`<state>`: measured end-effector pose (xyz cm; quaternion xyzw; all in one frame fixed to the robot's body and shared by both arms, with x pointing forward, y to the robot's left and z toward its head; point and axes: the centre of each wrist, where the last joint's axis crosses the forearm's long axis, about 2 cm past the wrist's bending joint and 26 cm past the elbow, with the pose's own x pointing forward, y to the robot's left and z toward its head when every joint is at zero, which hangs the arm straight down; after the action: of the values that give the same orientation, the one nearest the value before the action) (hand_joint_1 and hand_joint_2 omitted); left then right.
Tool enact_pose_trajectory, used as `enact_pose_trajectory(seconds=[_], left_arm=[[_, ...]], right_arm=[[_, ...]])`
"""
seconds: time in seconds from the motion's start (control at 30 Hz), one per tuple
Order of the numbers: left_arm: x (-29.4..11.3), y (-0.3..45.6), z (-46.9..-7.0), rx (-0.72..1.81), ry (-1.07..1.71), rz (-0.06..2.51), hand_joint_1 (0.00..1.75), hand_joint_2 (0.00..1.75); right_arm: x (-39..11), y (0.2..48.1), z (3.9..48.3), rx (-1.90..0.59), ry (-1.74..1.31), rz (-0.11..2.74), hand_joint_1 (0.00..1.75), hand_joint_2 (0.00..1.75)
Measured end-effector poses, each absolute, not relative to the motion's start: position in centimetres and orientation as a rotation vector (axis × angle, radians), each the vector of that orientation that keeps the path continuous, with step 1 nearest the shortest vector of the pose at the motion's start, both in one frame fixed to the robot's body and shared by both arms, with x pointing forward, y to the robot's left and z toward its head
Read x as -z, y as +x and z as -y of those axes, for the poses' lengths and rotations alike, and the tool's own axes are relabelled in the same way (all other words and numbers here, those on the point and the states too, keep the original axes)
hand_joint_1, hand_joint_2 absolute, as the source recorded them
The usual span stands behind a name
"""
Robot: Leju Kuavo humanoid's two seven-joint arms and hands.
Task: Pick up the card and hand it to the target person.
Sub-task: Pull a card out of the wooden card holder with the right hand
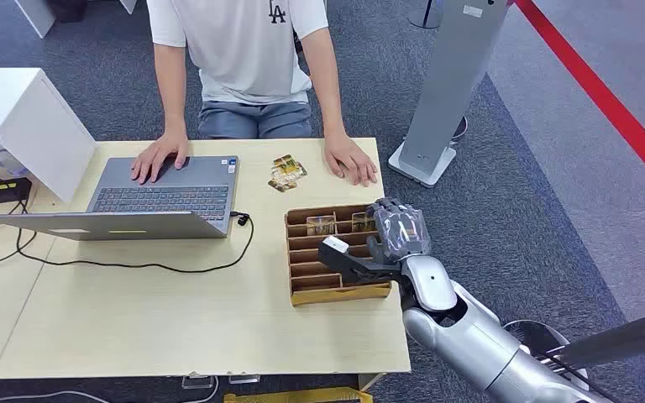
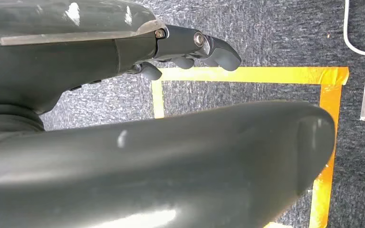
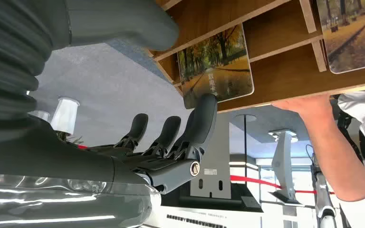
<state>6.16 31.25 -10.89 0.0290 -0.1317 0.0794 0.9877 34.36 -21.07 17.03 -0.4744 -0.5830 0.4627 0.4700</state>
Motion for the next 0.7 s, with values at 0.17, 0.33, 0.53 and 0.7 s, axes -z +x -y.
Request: enact_pose_trajectory(seconds=[0.17,0.33,0.53,0.7], left_arm=[[10.89,6.16,-31.25,-0.159,0.058,0.265,0.0,0.0],[10.89,6.17,-31.24,-0.159,0.055,0.265,0.0,0.0],[10.89,6.17,-31.24,-0.159,0.054,0.265,0.0,0.0],[10.89,6.17,-31.24,-0.159,0.053,0.265,0.0,0.0]], right_arm=[[-17.16,34.46,21.11,-1.132,-1.167,1.43,0.79,1.75],[-17.19,34.48,21.16,-1.128,-1.165,1.431,0.77,1.75],[-17.3,34.59,21.19,-1.12,-1.159,1.438,0.72,1.75],[-17.36,34.77,21.25,-1.12,-1.161,1.435,0.71,1.75]])
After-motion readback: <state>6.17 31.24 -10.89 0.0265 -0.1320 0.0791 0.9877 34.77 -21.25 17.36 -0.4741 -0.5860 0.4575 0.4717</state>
